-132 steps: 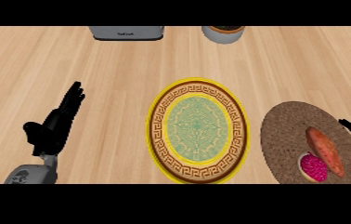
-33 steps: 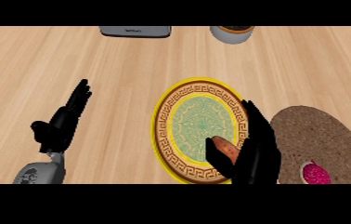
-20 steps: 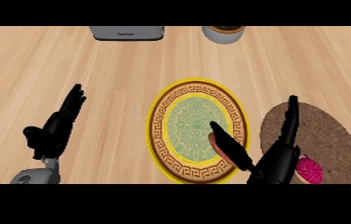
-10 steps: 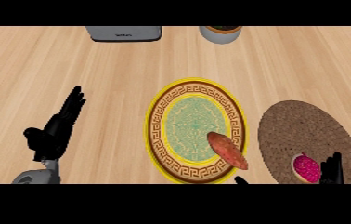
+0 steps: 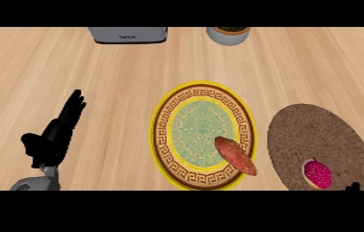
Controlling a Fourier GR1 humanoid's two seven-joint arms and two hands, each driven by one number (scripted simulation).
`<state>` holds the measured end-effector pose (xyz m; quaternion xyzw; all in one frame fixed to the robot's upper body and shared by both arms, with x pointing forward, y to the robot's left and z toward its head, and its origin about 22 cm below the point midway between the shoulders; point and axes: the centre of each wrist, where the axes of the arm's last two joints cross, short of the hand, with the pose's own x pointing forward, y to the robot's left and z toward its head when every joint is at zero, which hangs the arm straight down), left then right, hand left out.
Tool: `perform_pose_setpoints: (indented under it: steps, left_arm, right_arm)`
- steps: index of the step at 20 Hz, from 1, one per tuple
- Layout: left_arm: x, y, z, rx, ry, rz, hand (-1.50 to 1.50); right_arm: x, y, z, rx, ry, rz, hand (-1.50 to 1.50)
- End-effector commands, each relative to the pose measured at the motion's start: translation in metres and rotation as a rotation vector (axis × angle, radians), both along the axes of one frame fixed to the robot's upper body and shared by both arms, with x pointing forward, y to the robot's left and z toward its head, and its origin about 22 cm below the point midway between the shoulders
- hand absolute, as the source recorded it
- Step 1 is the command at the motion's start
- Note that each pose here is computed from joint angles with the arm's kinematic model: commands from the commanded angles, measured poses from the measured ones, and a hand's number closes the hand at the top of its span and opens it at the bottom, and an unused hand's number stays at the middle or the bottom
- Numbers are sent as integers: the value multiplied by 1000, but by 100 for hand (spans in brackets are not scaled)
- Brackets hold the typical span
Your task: Pick the sweet potato from the placemat and place it in the plate
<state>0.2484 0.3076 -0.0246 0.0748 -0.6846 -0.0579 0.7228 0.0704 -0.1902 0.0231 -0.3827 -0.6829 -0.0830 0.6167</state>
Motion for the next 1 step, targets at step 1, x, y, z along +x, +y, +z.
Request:
perform_pose_setpoints:
  steps: [1]
  left_arm:
    - [-4,-10,-2,17,5,22,0]
  right_arm:
    - [3,0,-16,-3,-30,-43,-150]
